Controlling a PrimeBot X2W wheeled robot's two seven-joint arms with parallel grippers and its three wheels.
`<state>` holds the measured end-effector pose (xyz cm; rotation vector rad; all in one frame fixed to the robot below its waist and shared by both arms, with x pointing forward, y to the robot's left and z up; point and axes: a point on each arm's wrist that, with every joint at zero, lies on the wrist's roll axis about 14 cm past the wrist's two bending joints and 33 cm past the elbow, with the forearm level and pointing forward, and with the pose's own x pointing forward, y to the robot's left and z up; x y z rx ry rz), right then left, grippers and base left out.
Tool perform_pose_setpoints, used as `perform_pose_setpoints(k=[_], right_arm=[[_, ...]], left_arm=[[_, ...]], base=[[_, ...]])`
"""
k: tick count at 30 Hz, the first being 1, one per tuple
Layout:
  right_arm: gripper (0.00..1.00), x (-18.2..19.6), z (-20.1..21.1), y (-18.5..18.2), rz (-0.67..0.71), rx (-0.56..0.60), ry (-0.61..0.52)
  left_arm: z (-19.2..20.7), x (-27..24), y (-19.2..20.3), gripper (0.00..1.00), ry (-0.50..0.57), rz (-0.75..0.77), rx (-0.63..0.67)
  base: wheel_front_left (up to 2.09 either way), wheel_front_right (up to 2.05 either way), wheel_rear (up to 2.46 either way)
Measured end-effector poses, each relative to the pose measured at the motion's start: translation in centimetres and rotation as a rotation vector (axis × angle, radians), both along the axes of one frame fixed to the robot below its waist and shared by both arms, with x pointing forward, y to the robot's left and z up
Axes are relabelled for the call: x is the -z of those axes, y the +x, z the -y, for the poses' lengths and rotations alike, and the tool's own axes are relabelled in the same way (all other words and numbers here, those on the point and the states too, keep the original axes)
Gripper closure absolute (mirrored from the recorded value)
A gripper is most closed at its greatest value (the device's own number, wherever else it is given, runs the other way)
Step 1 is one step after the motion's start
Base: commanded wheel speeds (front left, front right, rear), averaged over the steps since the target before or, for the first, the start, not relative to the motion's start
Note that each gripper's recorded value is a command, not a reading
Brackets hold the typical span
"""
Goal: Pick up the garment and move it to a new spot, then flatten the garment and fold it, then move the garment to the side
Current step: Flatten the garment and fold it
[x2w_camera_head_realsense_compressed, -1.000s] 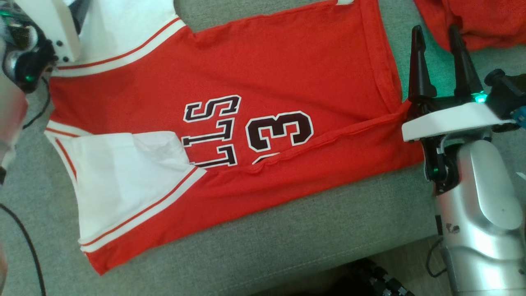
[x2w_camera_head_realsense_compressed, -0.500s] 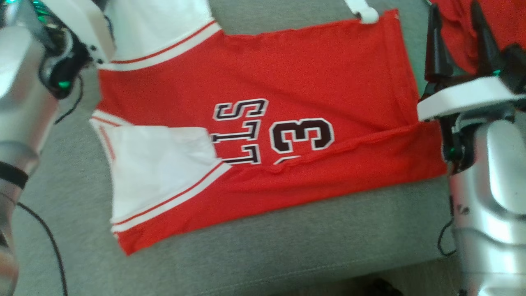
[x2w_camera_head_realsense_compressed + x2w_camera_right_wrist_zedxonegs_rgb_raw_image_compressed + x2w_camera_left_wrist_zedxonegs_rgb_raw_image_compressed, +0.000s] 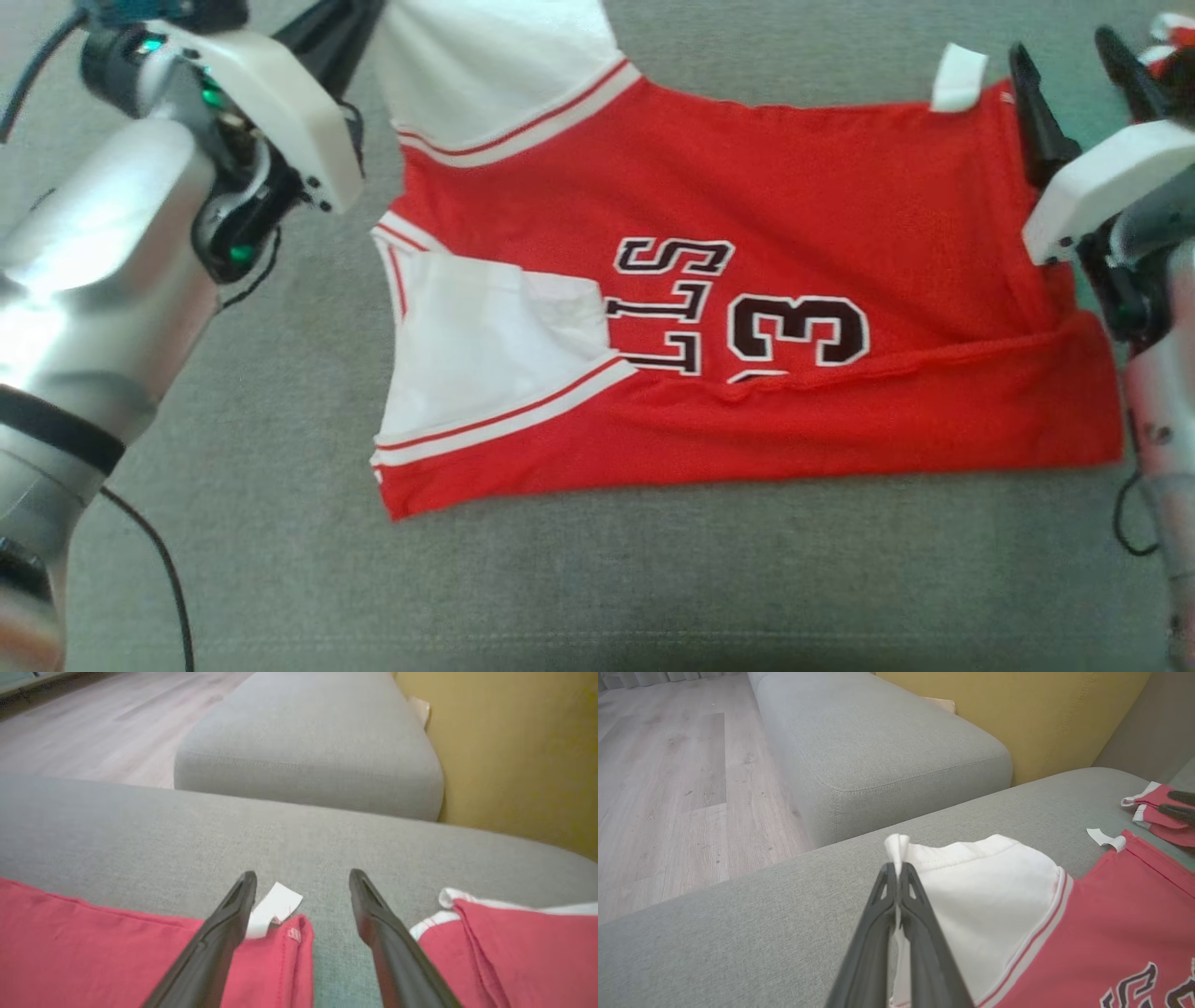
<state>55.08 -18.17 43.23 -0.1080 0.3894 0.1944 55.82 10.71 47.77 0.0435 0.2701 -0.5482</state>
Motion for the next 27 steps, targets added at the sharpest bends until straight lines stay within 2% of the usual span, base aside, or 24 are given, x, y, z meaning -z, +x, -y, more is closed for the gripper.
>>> perform_pose_setpoints(k=[5, 12, 18, 19, 20, 27], right_arm=[[0.0, 3.2, 0.1, 0.1, -0.146, -0.015, -0.02], [0.0, 5.0, -0.1, 0.4, -0.223, -0.026, -0.008], [0.0, 6.5, 0.5, 0.3, -0.315, -0.029, -0.041], [0.09, 6.8, 0.3, 0.2, -0.329, -0.034, -0.043], [1.0, 6.8, 0.3, 0.1, -0.34, -0.037, -0.043], [1.0, 5.3, 1.9, 1.1, -0.292, -0.022, -0.074]], left_arm=[[0.3, 0.6, -0.5, 1.0, -0.003, -0.011, 0.021], [0.6, 1.5, -0.6, 1.0, -0.003, -0.029, 0.035], [0.6, 2.1, -0.7, 1.0, -0.002, -0.04, 0.037], [0.5, 2.1, -0.7, 1.0, 0.0, -0.041, 0.036], [0.5, 2.1, -0.7, 1.0, 0.002, -0.042, 0.035], [-0.3, 2.3, -0.3, 1.0, 0.018, -0.04, 0.01]], base=[[0.0, 0.0, 0.0], [0.0, 0.0, 0.0], [0.0, 0.0, 0.0], [0.0, 0.0, 0.0], [0.0, 0.0, 0.0], [0.0, 0.0, 0.0]])
